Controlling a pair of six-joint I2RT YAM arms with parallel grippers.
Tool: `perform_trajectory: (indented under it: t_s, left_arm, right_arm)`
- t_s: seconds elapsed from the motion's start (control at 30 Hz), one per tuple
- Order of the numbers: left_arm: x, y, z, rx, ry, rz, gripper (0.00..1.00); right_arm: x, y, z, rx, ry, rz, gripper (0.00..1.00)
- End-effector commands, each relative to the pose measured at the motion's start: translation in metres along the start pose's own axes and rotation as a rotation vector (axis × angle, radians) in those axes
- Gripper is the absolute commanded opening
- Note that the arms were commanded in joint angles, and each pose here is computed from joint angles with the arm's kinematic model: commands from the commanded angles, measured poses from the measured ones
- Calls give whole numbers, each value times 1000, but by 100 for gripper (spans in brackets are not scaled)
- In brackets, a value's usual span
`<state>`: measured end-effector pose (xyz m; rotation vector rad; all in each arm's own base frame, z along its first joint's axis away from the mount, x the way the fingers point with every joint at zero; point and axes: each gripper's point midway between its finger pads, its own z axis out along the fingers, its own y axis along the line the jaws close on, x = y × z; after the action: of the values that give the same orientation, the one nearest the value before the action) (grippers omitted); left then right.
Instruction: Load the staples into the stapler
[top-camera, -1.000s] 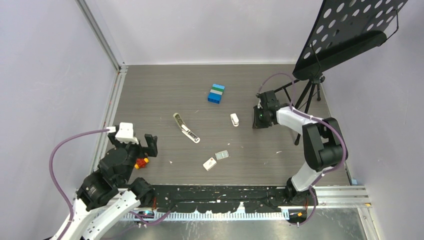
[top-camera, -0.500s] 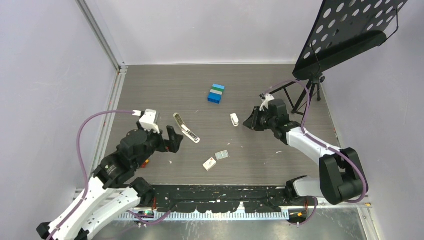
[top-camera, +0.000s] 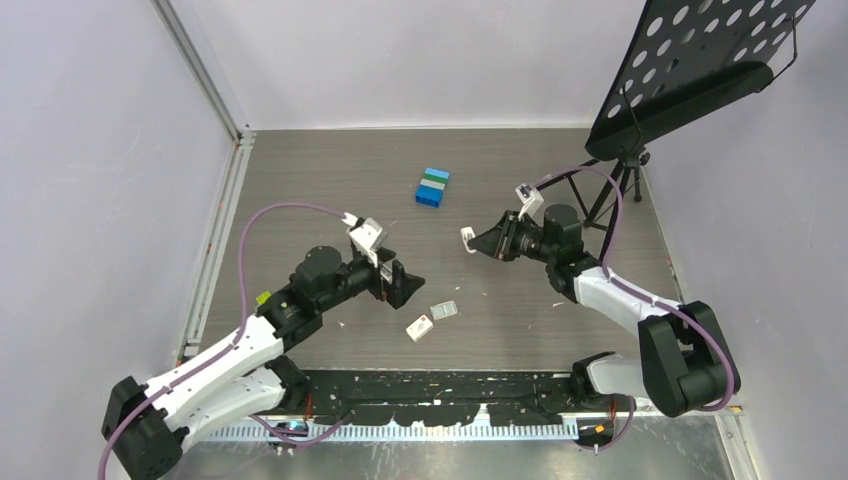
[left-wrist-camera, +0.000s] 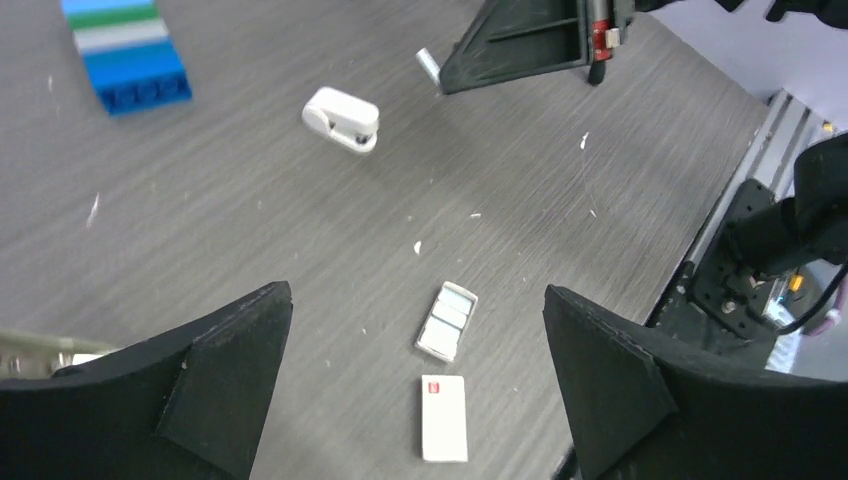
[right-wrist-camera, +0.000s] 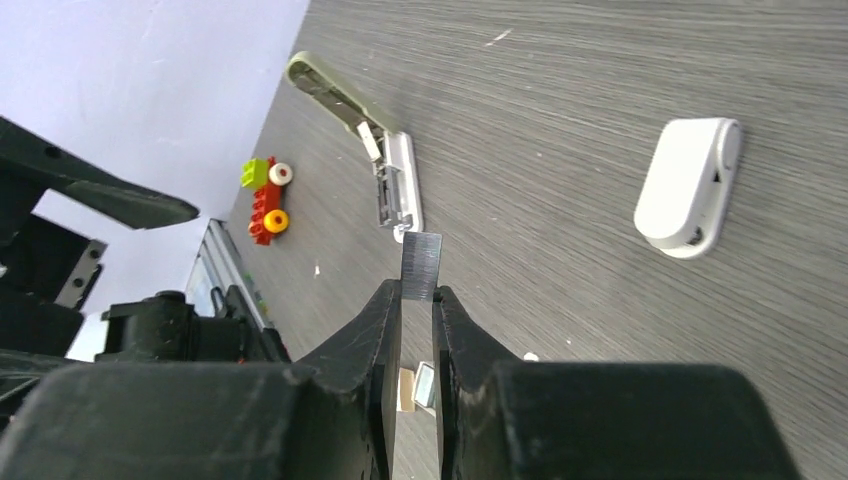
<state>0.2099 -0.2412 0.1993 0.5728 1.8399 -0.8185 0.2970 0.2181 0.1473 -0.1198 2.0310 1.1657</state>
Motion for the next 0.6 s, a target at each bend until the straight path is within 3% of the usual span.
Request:
perform_trajectory:
  t_s: [0.0, 0.33, 0.57]
  left_arm:
    - [-59, -27, 10, 150, -329, 285, 100]
    - [-53, -32, 37, 170, -432, 688, 100]
    - [-61, -40, 56, 182, -485, 782, 99]
  right_arm:
    - [-11, 38, -3, -174, -21, -23, 19]
    - [-11, 61, -2, -324, -4, 47, 19]
    - [-6, 70, -2, -375, 25, 67, 19]
